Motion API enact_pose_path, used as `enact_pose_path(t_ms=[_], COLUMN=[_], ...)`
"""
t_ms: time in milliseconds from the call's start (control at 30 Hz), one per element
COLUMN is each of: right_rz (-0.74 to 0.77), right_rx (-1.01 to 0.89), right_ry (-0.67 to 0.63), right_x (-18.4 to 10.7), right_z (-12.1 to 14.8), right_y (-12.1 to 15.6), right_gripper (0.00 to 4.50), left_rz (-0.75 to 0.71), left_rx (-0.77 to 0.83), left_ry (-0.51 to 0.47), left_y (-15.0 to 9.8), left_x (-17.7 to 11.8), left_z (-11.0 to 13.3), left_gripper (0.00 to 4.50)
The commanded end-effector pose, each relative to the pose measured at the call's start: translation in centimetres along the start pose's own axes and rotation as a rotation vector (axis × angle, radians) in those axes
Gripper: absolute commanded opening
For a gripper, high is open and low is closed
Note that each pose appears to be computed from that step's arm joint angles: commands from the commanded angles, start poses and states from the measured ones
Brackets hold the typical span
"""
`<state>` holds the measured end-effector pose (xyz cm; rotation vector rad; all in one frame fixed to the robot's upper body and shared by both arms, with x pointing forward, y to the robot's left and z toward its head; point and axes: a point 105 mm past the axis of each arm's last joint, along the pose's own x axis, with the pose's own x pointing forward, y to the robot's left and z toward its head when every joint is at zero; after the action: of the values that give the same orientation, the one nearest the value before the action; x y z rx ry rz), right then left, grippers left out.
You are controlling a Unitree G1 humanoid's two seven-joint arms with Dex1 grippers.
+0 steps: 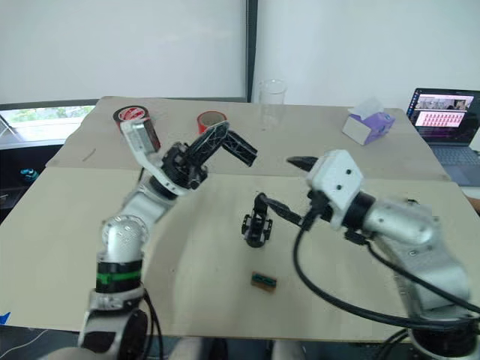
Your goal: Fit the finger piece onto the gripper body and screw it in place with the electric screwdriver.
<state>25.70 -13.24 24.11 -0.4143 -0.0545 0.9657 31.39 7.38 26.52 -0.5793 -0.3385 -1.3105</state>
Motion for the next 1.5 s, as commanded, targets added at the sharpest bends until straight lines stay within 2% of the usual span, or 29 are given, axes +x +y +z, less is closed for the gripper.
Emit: enact_pose_path(t_ms=[33, 167, 267, 467, 900, 933, 1000, 1100, 1233, 1300, 1400, 1467, 1500], right_rz=[0.177, 0.319, 0.344, 0.434, 0.472, 0.469, 0.464, 0.465, 0.463, 0.467, 0.476, 0.472, 0.466], right_rx=[0.183, 0.348, 0.39, 0.439, 0.489, 0.488, 0.489, 0.488, 0.49, 0.488, 0.479, 0.472, 0.464], right_ry=[0.043, 0.141, 0.125, 0.107, 0.146, 0.149, 0.153, 0.164, 0.17, 0.178, 0.188, 0.162, 0.142], right_x=[-1.9, -1.8, -0.6, 1.8, 4.0, 4.0, 4.0, 4.0, 4.0, 3.9, 3.6, 3.5, 3.4], right_z=[1.3, 0.8, 1.0, 1.6, 1.6, 1.6, 1.5, 1.3, 1.1, 0.9, 0.7, 0.9, 1.1], right_y=[1.2, 2.9, 3.5, 5.9, 7.2, 7.2, 7.2, 7.2, 7.3, 7.4, 7.5, 7.3, 7.1], right_gripper=[4.47, 4.47, 4.47, 4.47, 4.47, 3.97, 3.39, 2.21, 0.91, 0.39, 0.39, 0.39, 0.39], left_rz=[-0.182, -0.306, -0.352, -0.38, -0.385, -0.388, -0.384, -0.375, -0.372, -0.375, -0.354, -0.357, -0.363], left_rx=[-0.072, -0.128, -0.145, -0.147, -0.116, -0.115, -0.109, -0.105, -0.093, -0.103, -0.105, -0.091, -0.084], left_ry=[0.167, 0.385, 0.455, 0.507, 0.581, 0.59, 0.595, 0.583, 0.577, 0.575, 0.548, 0.539, 0.538], left_y=[-1.8, -3.2, -3.9, -4.4, -4.2, -4.3, -4.2, -4.0, -3.9, -3.9, -3.7, -3.8, -3.8], left_x=[-0.3, -0.9, -0.9, -0.8, -1.3, -1.4, -1.5, -1.4, -1.3, -1.4, -1.0, -1.0, -1.2], left_z=[-0.5, -2.0, -2.9, -4.0, -5.3, -5.4, -5.6, -5.4, -5.3, -5.2, -4.6, -4.0, -3.7], left_gripper=[0.0, 0.0, 0.0, 0.0, 0.0, 0.0, 0.0, 0.0, 0.0, 0.0, 0.0, 0.9, 1.17])
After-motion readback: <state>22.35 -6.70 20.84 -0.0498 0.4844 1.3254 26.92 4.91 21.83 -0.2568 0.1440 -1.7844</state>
